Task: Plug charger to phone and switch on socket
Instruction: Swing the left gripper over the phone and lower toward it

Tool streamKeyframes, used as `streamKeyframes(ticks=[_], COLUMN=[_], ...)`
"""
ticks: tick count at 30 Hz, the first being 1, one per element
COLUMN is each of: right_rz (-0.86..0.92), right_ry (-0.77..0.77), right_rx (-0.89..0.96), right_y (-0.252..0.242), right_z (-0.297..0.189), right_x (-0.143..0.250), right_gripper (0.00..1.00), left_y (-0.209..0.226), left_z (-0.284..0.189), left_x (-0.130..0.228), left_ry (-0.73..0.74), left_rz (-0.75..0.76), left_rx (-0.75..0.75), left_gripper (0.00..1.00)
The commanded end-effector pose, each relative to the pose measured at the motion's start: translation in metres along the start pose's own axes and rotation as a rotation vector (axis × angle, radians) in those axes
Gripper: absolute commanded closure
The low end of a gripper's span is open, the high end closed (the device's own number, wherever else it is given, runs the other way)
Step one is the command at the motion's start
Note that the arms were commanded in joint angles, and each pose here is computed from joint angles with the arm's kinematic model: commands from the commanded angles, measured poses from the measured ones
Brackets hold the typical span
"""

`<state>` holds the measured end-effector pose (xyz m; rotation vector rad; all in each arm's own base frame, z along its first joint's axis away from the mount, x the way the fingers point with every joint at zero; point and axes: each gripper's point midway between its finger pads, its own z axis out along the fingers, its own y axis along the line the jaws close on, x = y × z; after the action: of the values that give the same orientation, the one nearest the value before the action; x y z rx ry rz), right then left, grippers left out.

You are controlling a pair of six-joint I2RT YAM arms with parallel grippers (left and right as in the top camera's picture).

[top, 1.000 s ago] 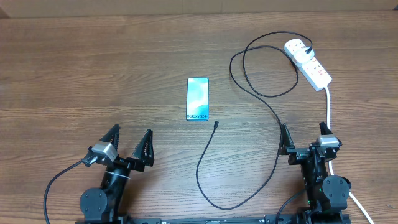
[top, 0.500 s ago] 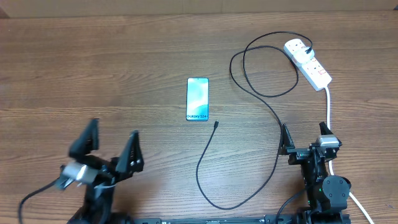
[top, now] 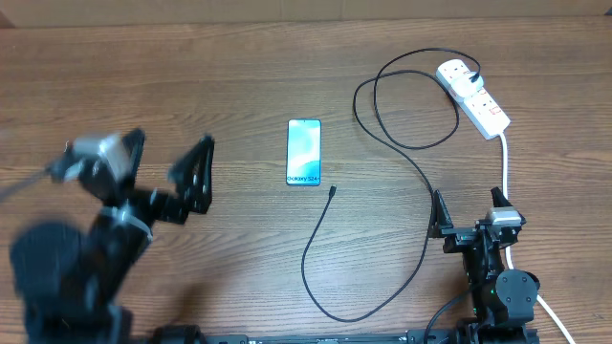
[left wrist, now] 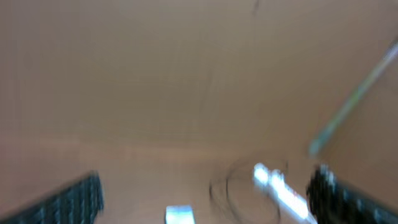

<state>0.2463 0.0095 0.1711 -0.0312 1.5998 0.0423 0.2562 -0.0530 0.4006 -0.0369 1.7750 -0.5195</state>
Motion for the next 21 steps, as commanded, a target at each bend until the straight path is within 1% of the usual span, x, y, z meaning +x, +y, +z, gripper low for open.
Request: streamKeyframes(ticks=[1,5,8,10,12,13,14,18,21], right_rz=[0.004,0.004,0.004,0.004,0.004,0.004,0.004,0.004,0.004], right_ry=[-0.005,-0.005,-0.005,-0.005,-0.005,-0.005,-0.005,-0.005,-0.005], right_rx=[0.013,0.013,0.013,0.013,0.013,0.013,0.013,0.013,0.013], right_y=[-0.003,-0.003,-0.003,-0.003,-0.003,-0.003,-0.003,-0.003,-0.003], right_z=[0.0,0.0,0.0,0.0,0.0,0.0,0.0,0.0,0.0], right_x=[0.001,0.001,0.001,0.001,0.001,0.001,0.001,0.001,0.001], right_gripper=[0.0,0.0,0.0,0.0,0.0,0.0,0.0,0.0,0.0], left_y=[-0.005,-0.024,-0.037,-0.038,-0.034,-0.033,-0.032,-0.02,-0.019], left_z=[0.016,0.033,0.047,0.062,0.072,0.076,0.08,0.094,0.102], left_x=[-0.01,0.011,0.02,0.03,0.04,0.046,0.052,0.07,0.08], left_ry=[0.157,0.383,0.46,0.513,0.554,0.577,0.599,0.672,0.738], left_rz=[0.045,-0.08,-0.137,-0.169,-0.208,-0.204,-0.182,-0.109,-0.075], left_rx=[0.014,0.152,0.28,0.289,0.216,0.173,0.128,-0.132,-0.268], left_gripper=[0.0,0.0,0.0,0.0,0.0,0.0,0.0,0.0,0.0])
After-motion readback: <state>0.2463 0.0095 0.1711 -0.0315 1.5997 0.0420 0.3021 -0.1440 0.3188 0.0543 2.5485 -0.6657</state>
